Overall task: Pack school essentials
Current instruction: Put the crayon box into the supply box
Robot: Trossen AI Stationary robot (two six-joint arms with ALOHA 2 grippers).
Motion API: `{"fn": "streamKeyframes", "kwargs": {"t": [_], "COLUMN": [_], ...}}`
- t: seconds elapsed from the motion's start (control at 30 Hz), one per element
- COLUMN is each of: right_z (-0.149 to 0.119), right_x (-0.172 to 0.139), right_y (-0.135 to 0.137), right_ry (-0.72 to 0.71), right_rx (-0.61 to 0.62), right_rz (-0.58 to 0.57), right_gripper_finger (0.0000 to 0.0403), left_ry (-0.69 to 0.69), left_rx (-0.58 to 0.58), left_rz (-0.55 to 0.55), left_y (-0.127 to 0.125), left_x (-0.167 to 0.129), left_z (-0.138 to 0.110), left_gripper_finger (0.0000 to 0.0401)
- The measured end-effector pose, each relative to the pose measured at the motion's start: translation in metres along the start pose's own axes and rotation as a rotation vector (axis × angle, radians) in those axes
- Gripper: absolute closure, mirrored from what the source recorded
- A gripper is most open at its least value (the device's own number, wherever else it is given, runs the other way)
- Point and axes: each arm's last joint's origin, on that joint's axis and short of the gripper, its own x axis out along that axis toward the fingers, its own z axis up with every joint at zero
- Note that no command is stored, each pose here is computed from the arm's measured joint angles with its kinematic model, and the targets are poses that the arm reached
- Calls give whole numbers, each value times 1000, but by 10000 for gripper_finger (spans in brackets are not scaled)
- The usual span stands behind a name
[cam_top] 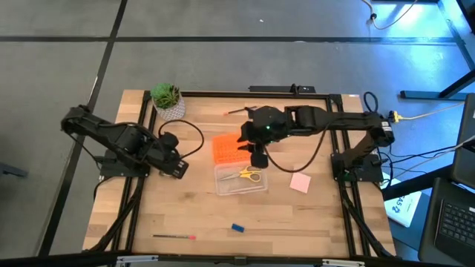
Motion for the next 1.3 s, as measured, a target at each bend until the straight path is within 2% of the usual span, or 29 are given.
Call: {"fn": "streamKeyframes", "kwargs": {"t": [0.07,0.3,0.53,0.77,1.17,1.3], "right_z": [-2,-12,-6,-6,-6,-6], "right_x": [3,25,25,25,25,25], "right_y": [-2,-2,-3,-3,-3,-3], "right_ry": [16,-22,-82,-81,-82,-82], "right_rx": [4,31,4,8,6,6], "right_rz": [-39,-39,-45,-44,-44,-45], "right_gripper_finger": [286,286,286,286,286,286], "left_ry": [1,5,4,4,6,72], "left_rx": [-15,-50,-57,-104,-91,-107], "left_rz": [-1,17,10,16,65,89], "left_y": [5,17,20,20,25,28], "left_x": [4,22,24,24,35,44], "left_z": [-1,-6,-7,-7,-10,-14], "left_gripper_finger": [394,400,390,381,394,398]}}
